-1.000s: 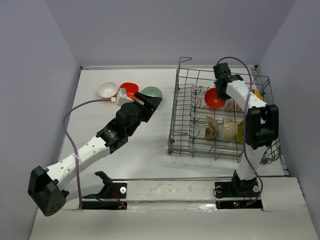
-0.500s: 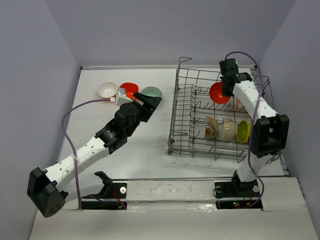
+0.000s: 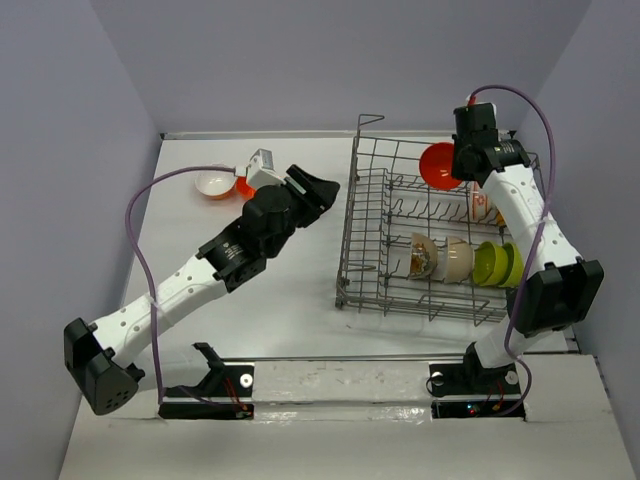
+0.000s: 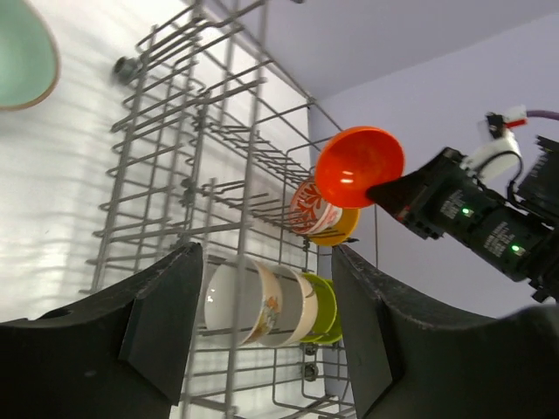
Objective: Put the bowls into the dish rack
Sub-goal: Pick up the bowl from the dish rack, then pass from the right arm to the left
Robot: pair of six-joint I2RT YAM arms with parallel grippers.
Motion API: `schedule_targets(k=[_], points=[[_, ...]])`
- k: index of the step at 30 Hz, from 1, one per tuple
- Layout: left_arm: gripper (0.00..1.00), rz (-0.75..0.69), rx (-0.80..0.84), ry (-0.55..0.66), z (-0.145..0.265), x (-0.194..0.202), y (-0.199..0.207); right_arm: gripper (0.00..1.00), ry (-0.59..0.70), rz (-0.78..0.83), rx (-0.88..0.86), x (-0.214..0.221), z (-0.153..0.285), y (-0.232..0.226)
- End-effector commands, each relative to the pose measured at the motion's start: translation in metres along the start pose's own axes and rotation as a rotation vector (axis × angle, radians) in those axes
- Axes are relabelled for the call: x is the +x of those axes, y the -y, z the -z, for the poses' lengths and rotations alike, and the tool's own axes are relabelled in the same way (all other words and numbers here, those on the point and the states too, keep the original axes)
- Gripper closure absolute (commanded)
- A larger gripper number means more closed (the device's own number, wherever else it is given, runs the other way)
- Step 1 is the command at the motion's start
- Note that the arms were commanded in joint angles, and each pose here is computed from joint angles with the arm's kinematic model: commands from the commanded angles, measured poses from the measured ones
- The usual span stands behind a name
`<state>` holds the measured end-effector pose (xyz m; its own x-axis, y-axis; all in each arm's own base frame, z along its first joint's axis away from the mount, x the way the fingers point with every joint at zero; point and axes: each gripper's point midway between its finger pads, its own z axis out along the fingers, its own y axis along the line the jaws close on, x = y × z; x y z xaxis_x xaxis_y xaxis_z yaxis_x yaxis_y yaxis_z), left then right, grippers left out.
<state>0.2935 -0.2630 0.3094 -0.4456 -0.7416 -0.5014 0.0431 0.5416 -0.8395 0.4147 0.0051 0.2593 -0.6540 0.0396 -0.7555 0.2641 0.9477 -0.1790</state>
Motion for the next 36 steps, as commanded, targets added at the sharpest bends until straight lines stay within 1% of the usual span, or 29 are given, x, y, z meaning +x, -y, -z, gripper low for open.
schedule_targets(k=[1, 3, 5, 6, 7, 8, 10, 11, 14, 19, 21, 22, 23, 25, 30, 36], points=[[0.31, -0.165, 0.021, 0.067, -0.002, -0.020, 0.039, 0.99, 0.038, -0.058, 0.028, -0.015, 0.019, 0.012], [0.31, -0.237, 0.010, 0.066, -0.002, -0.015, 0.044, 0.99, 0.034, -0.062, 0.014, -0.013, 0.022, 0.011], [0.31, -0.333, 0.022, 0.054, -0.006, -0.008, 0.058, 0.99, 0.041, -0.071, -0.043, -0.014, 0.031, 0.005], [0.31, -0.362, 0.026, 0.048, -0.008, -0.005, 0.063, 0.99, 0.048, -0.076, -0.074, -0.016, 0.034, 0.001], [0.31, -0.396, 0.034, 0.038, -0.015, -0.001, 0.072, 0.99, 0.062, -0.083, -0.142, -0.019, 0.045, -0.006], [0.31, -0.449, 0.030, 0.035, -0.017, 0.001, 0.075, 0.99, 0.066, -0.089, -0.177, -0.021, 0.050, -0.011], [0.30, -0.504, 0.041, 0.010, -0.027, 0.016, 0.089, 0.99, 0.082, -0.103, -0.257, -0.026, 0.064, -0.020], [0.30, -0.557, 0.034, -0.002, -0.030, 0.021, 0.089, 0.99, 0.095, -0.111, -0.281, -0.028, 0.074, -0.019], [0.30, -0.617, 0.012, -0.024, -0.045, 0.041, 0.095, 0.99, 0.119, -0.124, -0.365, -0.031, 0.095, -0.025], [0.30, -0.723, -0.046, -0.001, -0.070, 0.061, 0.105, 0.99, 0.150, -0.144, -0.454, -0.031, 0.121, -0.028], [0.30, -0.746, -0.059, 0.018, -0.080, 0.066, 0.112, 0.99, 0.160, -0.148, -0.491, -0.030, 0.131, -0.030], [0.30, -0.763, -0.079, 0.010, -0.085, 0.072, 0.105, 0.99, 0.164, -0.151, -0.492, -0.031, 0.133, -0.029], [0.31, -0.752, -0.072, 0.029, -0.085, 0.068, 0.115, 0.99, 0.159, -0.147, -0.530, -0.029, 0.137, -0.034], [0.31, -0.755, -0.066, 0.063, -0.090, 0.068, 0.124, 0.99, 0.158, -0.147, -0.542, -0.026, 0.140, -0.035], [0.31, -0.781, -0.080, 0.115, -0.098, 0.067, 0.131, 0.99, 0.165, -0.147, -0.560, -0.023, 0.145, -0.035], [0.31, -0.805, -0.047, 0.093, -0.086, 0.080, 0.140, 0.99, 0.161, -0.150, -0.518, -0.020, 0.139, -0.030]])
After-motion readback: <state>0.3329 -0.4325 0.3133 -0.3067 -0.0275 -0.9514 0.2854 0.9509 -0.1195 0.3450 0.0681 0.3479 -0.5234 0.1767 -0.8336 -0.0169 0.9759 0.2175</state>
